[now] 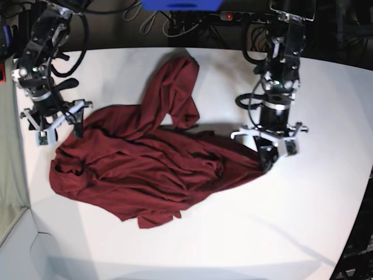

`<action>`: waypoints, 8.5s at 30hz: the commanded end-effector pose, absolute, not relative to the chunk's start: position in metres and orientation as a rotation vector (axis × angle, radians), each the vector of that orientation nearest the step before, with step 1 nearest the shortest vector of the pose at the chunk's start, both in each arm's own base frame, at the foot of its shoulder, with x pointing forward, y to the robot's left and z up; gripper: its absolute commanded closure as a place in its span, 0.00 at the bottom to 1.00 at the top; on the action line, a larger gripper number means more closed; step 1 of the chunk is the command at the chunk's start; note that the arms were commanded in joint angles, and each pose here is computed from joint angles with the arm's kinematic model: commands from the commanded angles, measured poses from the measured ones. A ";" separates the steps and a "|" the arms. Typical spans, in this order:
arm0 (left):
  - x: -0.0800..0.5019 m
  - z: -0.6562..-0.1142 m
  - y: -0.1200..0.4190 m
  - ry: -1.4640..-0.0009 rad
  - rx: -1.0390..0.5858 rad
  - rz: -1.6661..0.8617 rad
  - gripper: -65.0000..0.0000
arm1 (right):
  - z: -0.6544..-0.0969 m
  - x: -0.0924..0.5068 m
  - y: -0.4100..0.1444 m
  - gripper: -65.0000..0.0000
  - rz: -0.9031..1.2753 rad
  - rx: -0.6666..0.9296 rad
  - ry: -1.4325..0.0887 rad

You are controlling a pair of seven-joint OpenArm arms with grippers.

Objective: Layout the t-shirt on the table in an organized manner, then fold the t-shirt properly
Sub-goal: 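Grasp shirt edges with both grippers and pull them apart, then drag the shirt edge with the left gripper toward the right gripper, then grasp the shirt hem with the right gripper and pull it outward, then grasp a shirt fold with the left gripper and lift it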

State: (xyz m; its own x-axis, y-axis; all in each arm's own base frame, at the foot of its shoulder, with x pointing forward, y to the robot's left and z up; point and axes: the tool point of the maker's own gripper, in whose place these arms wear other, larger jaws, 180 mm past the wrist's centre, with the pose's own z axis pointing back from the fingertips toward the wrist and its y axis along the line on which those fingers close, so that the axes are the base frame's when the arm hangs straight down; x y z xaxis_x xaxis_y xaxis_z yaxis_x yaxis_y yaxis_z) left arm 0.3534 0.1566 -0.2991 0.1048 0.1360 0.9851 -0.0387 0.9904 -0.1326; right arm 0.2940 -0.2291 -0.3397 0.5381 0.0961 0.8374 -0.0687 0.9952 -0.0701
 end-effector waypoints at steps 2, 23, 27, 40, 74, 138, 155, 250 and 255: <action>0.359 -0.261 0.184 -1.573 -0.016 0.123 1.00 | -0.328 0.299 -0.232 0.36 0.102 -0.039 -1.040; 0.293 -0.294 0.277 -1.436 0.225 0.187 0.99 | -0.340 0.298 -0.189 0.35 0.159 0.053 -1.018; 0.269 -0.316 0.278 -1.358 0.231 0.174 0.83 | -0.342 0.300 -0.170 0.35 0.200 0.088 -1.010; 0.254 -0.316 0.298 -1.339 0.288 0.196 0.56 | -0.349 0.290 -0.080 0.35 0.390 0.262 -0.983; 0.369 -0.357 0.291 -1.135 0.117 0.457 0.55 | -0.381 0.289 -0.157 1.00 0.419 0.113 -0.865; 0.389 -0.402 0.106 -1.029 -0.222 0.210 0.97 | -0.319 0.290 -0.237 0.62 0.151 -0.078 -1.041; 0.359 -0.340 0.202 -1.217 -0.095 0.387 0.99 | -0.315 0.363 -0.196 0.61 0.223 0.050 -1.091; 0.339 -0.378 0.142 -1.033 -0.176 0.188 0.99 | -0.412 0.496 -0.134 1.00 0.128 0.102 -1.145; 0.317 -0.333 0.105 -1.127 -0.263 0.109 1.00 | -0.412 0.497 -0.134 1.00 0.128 0.102 -1.147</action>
State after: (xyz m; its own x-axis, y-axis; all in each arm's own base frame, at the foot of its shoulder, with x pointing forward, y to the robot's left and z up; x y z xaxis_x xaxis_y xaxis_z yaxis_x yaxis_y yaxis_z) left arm 0.3095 0.1028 -0.3468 0.4760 0.2195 0.8516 0.0362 0.9627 -0.2683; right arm 0.4867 -0.1307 -0.4232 0.4215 0.0456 0.9057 -0.1572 0.9873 0.0234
